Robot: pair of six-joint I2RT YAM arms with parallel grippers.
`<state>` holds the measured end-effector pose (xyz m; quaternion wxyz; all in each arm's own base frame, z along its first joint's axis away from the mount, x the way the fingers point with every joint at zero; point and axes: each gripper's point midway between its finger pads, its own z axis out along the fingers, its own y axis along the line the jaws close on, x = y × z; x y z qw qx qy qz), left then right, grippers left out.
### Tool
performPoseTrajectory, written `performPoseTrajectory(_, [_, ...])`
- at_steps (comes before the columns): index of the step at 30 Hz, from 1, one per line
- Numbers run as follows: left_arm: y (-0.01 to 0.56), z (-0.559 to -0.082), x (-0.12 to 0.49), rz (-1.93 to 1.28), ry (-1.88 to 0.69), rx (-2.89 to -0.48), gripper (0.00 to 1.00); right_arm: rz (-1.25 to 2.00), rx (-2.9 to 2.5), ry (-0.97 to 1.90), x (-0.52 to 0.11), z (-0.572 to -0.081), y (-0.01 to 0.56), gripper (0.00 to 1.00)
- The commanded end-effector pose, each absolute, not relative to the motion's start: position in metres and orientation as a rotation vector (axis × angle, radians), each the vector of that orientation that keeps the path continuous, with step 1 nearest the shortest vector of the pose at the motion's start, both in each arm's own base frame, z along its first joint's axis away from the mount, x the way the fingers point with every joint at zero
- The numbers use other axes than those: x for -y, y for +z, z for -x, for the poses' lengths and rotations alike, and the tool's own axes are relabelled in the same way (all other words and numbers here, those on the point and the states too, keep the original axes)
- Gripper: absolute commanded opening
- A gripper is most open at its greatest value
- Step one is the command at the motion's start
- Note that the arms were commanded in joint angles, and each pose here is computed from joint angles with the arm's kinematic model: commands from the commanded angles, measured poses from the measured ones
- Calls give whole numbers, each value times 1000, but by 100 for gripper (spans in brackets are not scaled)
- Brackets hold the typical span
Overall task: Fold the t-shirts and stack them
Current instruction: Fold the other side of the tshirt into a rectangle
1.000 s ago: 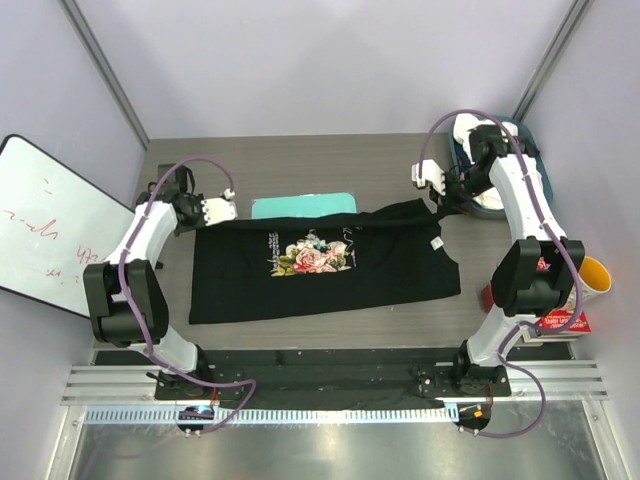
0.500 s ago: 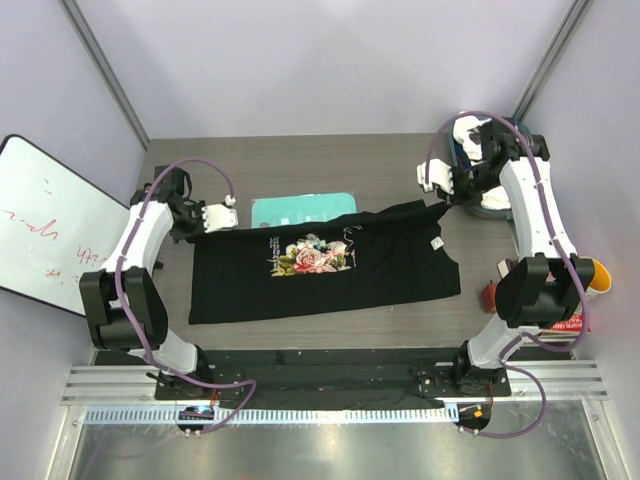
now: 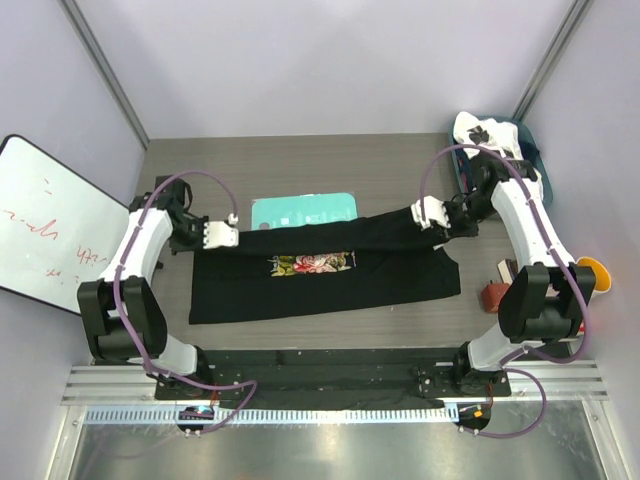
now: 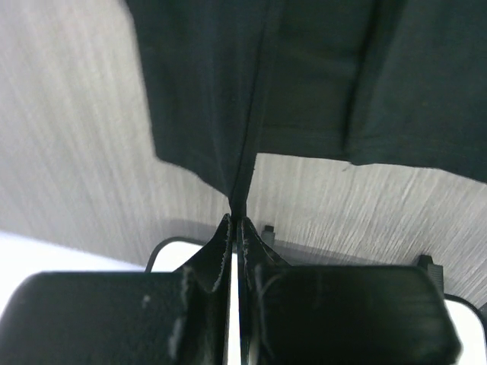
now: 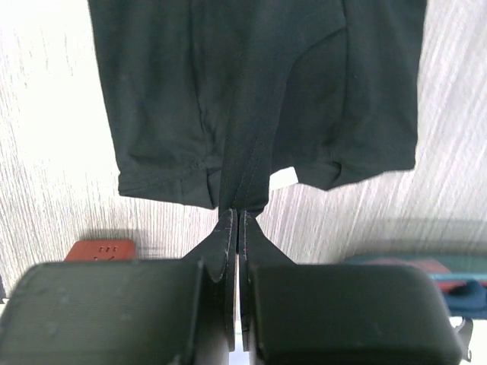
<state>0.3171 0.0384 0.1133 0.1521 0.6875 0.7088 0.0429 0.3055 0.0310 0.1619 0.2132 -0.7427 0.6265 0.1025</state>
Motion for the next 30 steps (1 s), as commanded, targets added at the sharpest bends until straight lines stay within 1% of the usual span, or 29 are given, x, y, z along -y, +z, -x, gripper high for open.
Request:
performPoseTrajectory(1, [95, -291, -42, -2146, 71, -1994, 0, 2162, -1739, 462, -39, -262, 159, 1])
performPoseTrajectory(5, [81, -289, -47, -2195, 93, -1987, 0, 2195, -1733, 494, -41, -257, 150, 1])
performPoseTrajectory(9, [71, -289, -49, -2217, 60, -2013, 0, 2280, -1674, 518, -51, -248, 143, 1])
performPoseTrajectory(15, [71, -296, -49, -2181, 48, -2048, 0, 2334, -1648, 548, -58, -237, 136, 1])
performPoseTrajectory(25, [72, -281, -44, -2206, -29, -2053, 0, 2409, -1652, 532, -50, -218, 129, 1])
performPoseTrajectory(30, [75, -278, -45, -2219, -30, -2047, 0, 2422, -1662, 501, -46, -217, 131, 1])
